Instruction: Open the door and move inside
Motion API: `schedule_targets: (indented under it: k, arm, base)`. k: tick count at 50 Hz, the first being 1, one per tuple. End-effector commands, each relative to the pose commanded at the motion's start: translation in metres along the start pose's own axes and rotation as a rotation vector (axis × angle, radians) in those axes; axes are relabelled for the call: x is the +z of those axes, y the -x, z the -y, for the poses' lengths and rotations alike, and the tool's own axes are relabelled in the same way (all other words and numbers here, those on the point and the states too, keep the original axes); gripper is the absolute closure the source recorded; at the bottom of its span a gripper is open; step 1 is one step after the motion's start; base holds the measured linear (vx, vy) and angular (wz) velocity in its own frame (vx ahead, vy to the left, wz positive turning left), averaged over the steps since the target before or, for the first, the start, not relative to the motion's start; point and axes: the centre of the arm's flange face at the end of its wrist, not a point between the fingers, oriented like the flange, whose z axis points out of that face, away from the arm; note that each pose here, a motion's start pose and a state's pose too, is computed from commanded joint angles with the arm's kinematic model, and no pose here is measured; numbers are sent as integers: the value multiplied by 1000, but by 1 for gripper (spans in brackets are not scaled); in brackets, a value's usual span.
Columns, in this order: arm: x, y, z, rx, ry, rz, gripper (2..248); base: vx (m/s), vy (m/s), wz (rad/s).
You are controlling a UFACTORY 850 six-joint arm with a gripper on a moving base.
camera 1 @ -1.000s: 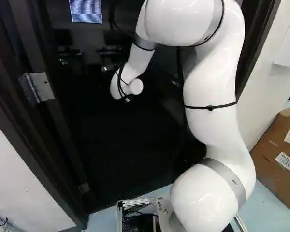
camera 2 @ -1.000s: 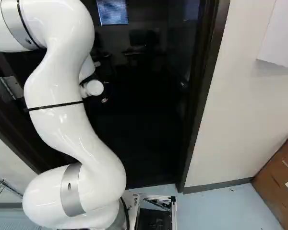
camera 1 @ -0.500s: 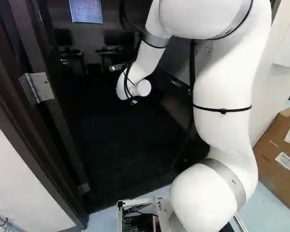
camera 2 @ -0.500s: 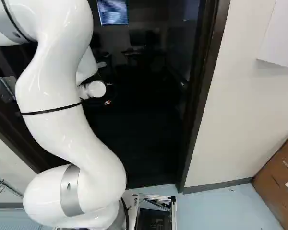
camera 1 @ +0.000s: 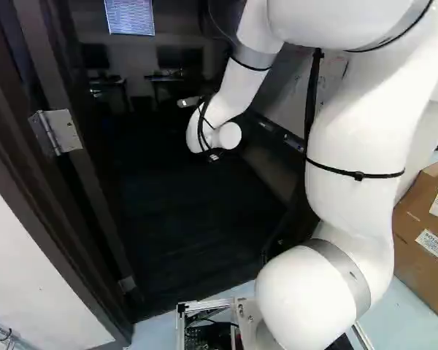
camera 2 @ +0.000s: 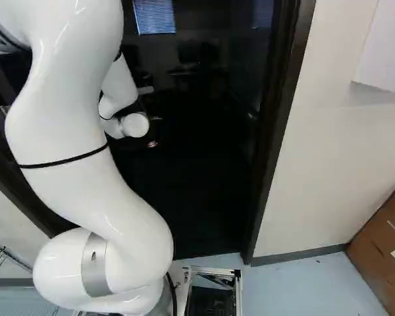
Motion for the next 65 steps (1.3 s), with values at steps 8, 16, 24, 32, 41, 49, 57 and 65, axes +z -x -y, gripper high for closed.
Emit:
schedule_targets:
  k: [8, 16, 24, 32, 41, 49, 57, 65]
  arm:
    - [-14, 4, -9, 19, 30, 5, 3]
    - [-29, 8, -17, 38, 62, 9, 3]
    - [-43, 13, -25, 59, 95, 13, 3]
    - [-58, 18, -34, 81, 130, 16, 3]
    - [-71, 22, -41, 96, 158, 17, 3]
    - [-73, 23, -41, 97, 160, 18, 3]
    - [-76, 25, -42, 99, 164, 18, 3]
    - [-81, 28, -43, 102, 171, 20, 3]
  base:
    - [0, 0, 0]
    - [0, 0, 0]
    - [0, 0, 0]
    - [0, 0, 0]
    - [0, 0, 0]
    - [0, 0, 0]
    - [0, 0, 0]
    - [0, 0, 0]
